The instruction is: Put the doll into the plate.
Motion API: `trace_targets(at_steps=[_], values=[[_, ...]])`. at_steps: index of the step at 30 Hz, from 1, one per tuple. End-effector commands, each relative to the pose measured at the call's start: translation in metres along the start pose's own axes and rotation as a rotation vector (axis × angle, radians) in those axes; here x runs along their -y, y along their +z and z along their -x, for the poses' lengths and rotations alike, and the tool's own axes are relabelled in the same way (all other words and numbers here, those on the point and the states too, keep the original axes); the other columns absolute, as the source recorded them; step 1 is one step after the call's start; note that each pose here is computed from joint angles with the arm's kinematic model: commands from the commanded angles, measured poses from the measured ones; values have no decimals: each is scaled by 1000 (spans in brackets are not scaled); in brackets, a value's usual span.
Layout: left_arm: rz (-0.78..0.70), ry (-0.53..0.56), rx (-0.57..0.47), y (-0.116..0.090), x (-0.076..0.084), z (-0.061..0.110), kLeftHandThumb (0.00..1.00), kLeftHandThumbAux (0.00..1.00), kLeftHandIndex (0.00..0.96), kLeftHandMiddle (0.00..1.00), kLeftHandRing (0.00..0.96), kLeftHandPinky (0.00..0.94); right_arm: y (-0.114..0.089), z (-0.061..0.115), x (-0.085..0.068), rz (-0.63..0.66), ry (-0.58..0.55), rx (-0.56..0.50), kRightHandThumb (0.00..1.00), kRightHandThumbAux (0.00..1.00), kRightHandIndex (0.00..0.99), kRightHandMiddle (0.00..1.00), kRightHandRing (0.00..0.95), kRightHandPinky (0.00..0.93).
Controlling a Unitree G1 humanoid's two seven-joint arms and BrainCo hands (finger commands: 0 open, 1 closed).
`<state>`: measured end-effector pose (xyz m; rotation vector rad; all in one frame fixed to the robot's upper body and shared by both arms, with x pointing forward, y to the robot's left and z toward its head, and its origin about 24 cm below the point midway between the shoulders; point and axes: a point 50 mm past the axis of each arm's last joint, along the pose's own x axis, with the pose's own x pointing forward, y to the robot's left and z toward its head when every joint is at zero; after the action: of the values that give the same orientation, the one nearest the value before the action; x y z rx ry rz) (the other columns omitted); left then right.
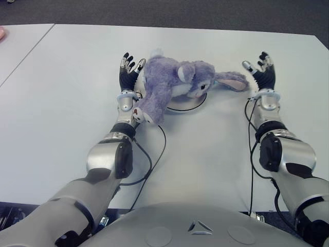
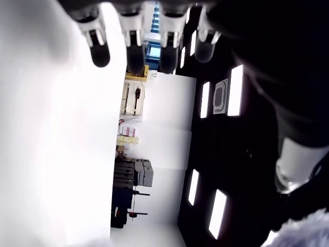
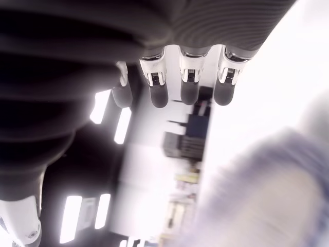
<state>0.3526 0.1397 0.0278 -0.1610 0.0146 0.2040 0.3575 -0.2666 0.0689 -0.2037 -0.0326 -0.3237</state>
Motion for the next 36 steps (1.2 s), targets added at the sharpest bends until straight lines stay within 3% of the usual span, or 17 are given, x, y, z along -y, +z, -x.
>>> trace_targets(at_steps=[1, 13, 24, 36], values=[[-12, 84, -500, -105, -34, 74, 0, 590, 68, 114, 107, 97, -32, 18, -24, -57, 39, -162, 0, 652, 14, 25, 9, 12], [0, 92, -493, -105, -38, 75, 0, 592, 81, 128, 117, 108, -54, 36, -46, -137, 113, -251, 0, 678, 16, 37, 26, 31], [18, 96, -491, -106, -41, 76, 0, 591, 82, 124, 115, 99, -77, 61, -65, -146, 154, -315, 0, 755, 57, 75, 76, 112], [9, 95, -483, -105, -43, 76, 0, 595, 91, 126, 116, 104, -97, 84, -74, -212, 172, -394, 0, 784, 81, 93, 99, 135]])
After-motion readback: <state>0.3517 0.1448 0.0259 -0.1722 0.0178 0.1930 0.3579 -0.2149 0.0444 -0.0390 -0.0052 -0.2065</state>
